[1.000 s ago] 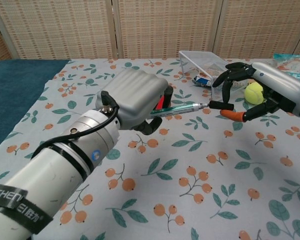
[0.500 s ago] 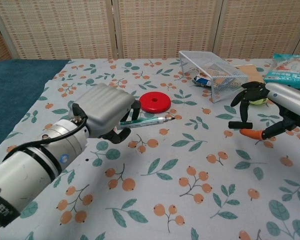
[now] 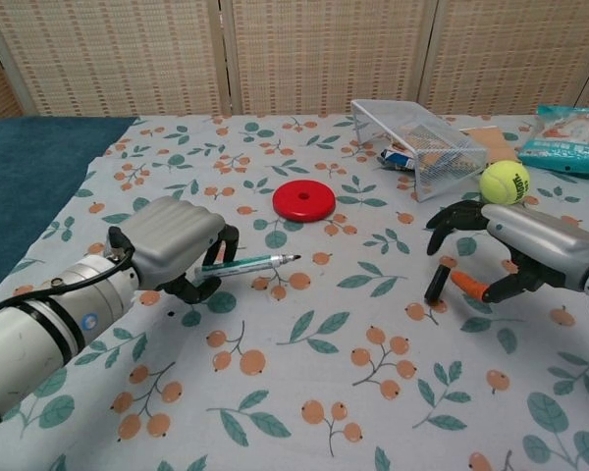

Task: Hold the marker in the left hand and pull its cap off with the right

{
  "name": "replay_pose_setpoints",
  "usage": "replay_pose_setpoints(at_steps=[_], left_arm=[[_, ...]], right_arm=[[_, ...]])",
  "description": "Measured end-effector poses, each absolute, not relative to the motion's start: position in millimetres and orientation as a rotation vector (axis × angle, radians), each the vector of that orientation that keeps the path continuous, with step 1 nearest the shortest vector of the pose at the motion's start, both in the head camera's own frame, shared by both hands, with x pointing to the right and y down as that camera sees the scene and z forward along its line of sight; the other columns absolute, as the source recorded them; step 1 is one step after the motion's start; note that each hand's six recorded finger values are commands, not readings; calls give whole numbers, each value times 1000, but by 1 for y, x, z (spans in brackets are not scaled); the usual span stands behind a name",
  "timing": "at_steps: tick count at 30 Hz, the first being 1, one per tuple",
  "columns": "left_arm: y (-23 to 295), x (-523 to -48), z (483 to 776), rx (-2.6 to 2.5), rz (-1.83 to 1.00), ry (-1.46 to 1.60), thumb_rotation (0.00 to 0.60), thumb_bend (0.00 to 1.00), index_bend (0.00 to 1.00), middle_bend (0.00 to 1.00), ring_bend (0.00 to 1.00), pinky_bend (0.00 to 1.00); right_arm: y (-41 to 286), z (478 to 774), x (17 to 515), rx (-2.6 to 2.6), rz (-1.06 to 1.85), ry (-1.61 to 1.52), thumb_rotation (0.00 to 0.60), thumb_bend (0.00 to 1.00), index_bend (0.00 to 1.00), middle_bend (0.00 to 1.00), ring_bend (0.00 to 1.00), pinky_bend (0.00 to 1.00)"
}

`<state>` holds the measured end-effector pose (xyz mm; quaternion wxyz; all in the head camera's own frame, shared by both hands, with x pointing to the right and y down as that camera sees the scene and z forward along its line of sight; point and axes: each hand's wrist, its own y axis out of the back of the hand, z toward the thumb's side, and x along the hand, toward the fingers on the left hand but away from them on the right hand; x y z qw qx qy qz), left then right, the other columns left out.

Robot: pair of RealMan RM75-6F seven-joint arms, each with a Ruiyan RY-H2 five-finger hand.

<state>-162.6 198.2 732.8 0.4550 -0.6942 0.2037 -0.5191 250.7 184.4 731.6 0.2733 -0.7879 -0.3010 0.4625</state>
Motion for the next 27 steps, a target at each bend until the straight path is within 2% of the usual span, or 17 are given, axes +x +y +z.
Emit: replay_pose_setpoints(at_steps=[4,9,16,19,21,22,24,27], left_arm=[[197,-166,731,-1732,-1293,505,600,455,155,195,778,1000],[195,-170,724,-1762,-1296,515,600,441,101,153,747,989],[183,-190,686,-1826,-1272,626,600,427,70,127,512,844],[177,-209,664,-1844,-1272,690,600,428,67,120,340,680],[175,-226,652,-1843,-1284,728,600,428,59,92,131,430],[175,-238,647,-1834,-1296,747,600,428,56,74,73,332],[179,-282,634,-1786,-1362,809,600,428,45,39,17,223],[198,-361,607,-1678,-1478,925,600,428,38,18,0,171]], right_arm=[[182,724,249,-2125,1233,-812,600,375,0,21,0,0],[179,708,252,-2121,1223,-807,600,319,0,4,0,0],[172,654,287,-2017,1256,-771,600,265,0,0,0,0],[174,630,307,-1942,1308,-735,600,260,0,0,0,0],[176,618,320,-1893,1344,-727,600,257,0,0,0,0],[177,610,331,-1848,1371,-734,600,254,0,0,0,0],[180,596,350,-1768,1403,-765,600,248,0,0,0,0],[192,574,379,-1624,1438,-849,600,243,0,0,0,0]])
